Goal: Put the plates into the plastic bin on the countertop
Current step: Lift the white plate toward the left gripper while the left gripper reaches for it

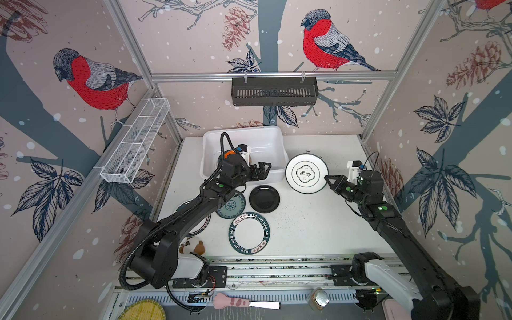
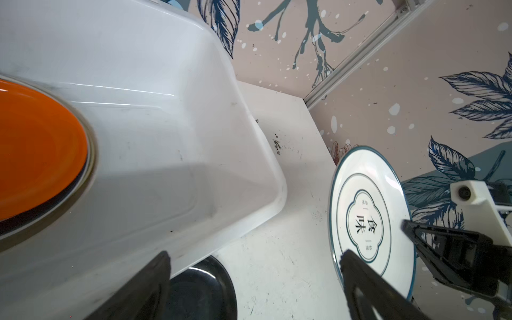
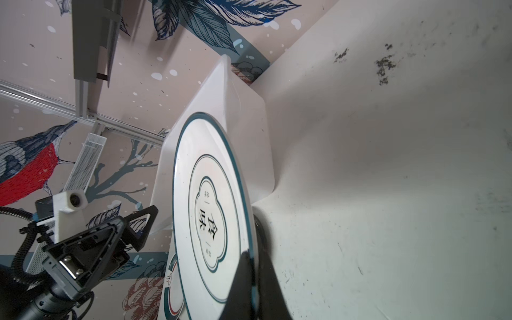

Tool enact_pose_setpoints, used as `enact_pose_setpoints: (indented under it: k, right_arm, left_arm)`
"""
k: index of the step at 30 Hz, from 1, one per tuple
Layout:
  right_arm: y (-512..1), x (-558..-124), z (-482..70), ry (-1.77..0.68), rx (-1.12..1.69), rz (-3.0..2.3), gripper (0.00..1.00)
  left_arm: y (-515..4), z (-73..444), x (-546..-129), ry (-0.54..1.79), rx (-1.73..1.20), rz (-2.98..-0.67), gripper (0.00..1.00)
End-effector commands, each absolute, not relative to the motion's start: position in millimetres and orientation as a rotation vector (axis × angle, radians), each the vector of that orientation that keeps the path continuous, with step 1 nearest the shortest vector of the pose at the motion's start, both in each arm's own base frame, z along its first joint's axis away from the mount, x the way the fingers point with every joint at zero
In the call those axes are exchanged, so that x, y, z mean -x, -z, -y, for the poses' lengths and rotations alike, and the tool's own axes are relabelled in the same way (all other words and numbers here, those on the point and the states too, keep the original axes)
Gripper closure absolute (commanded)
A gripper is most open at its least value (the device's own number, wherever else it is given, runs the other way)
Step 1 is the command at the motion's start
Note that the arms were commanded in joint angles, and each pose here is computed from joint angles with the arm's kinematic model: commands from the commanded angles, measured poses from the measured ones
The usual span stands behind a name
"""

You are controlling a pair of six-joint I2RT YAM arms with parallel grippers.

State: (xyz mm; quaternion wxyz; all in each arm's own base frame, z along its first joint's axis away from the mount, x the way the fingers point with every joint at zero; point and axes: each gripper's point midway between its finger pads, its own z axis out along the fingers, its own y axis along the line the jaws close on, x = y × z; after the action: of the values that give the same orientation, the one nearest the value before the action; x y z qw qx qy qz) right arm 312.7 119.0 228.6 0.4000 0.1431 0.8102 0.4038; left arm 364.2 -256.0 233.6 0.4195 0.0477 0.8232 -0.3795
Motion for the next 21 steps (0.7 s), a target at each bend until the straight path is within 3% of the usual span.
enact_pose_setpoints:
  k: [1, 8, 21]
  right_arm:
    - [-261.4, -325.5, -126.9, -1.082, -0.311, -1.954, 1.0]
    - [-271.5, -332.1, -143.4, -1.13, -0.266, -1.929, 1.0]
    - [-274.4, -335.4, -153.5, -1.127, -0.238, -1.923, 1.0]
  left_arm:
    - [-259.3, 281.9, -365.9, 1.052, -0.175, -1.97, 0.09]
    - [-260.1, 326.2, -362.9, 1.156, -0.255, -1.96, 0.17]
    - [-251.5, 356.1, -366.0, 1.281, -0.298, -1.958, 0.62]
